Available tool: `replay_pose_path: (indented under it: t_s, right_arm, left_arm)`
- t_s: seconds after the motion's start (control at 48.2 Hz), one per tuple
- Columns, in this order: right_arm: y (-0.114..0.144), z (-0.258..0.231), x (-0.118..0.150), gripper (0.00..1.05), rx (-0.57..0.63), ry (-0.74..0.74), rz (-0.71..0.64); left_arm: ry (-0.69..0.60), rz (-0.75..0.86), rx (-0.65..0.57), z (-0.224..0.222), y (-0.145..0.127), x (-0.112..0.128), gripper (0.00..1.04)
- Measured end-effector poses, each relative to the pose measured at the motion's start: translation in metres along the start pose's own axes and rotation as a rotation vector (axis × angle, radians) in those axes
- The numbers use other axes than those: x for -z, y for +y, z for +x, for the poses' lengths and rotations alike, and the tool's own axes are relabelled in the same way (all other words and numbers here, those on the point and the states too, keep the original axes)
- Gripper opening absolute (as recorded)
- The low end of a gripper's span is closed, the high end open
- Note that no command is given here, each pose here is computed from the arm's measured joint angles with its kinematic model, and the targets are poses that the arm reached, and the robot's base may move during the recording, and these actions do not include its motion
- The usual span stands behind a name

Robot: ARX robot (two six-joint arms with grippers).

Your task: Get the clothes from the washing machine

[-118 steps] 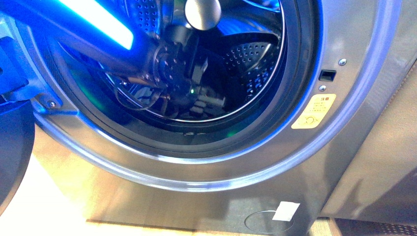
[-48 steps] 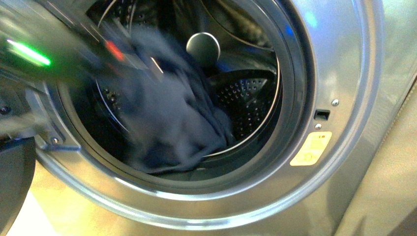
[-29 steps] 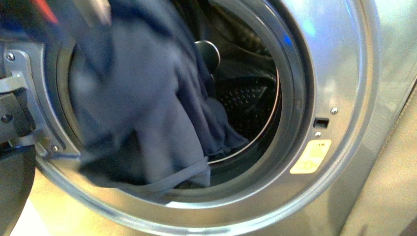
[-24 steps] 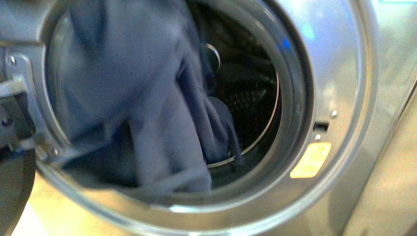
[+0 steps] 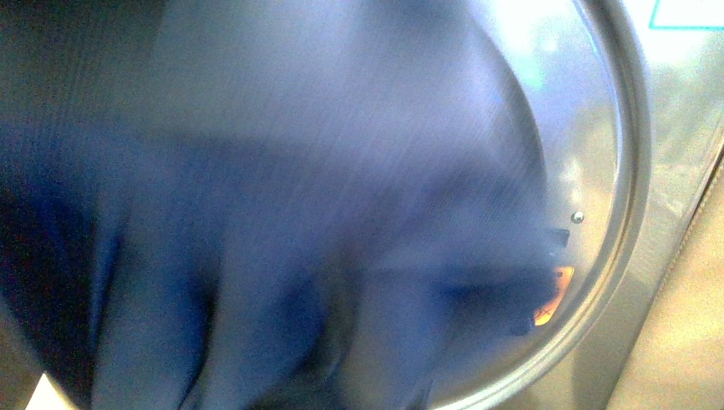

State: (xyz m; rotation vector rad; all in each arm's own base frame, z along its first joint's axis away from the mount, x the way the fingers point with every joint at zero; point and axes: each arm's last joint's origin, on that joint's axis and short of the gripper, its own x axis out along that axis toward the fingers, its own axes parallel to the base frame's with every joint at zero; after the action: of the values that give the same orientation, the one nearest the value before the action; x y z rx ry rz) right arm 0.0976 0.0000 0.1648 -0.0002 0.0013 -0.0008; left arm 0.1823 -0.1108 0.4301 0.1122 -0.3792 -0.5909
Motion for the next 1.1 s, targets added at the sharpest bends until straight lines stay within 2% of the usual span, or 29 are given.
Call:
replay_pose_path:
  t_s: [0.145,0.539,1.098]
  right_arm:
    - [0.000,0.000,0.000,0.97,0.000,0.000,0.000]
    - [0.000,0.000,0.000,0.97,0.000,0.000,0.000]
    - [0.000,0.000,0.000,0.97,0.000,0.000,0.000]
  left_arm:
    - [-0.020,-0.017,0.027,0.020,-0.007,-0.018,0.05]
    - [-0.086,-0.048,0.171,0.071,-0.053,-0.061,0.05]
    - [-0.085,-0.064,0.184,0.119,-0.057,-0.099,0.05]
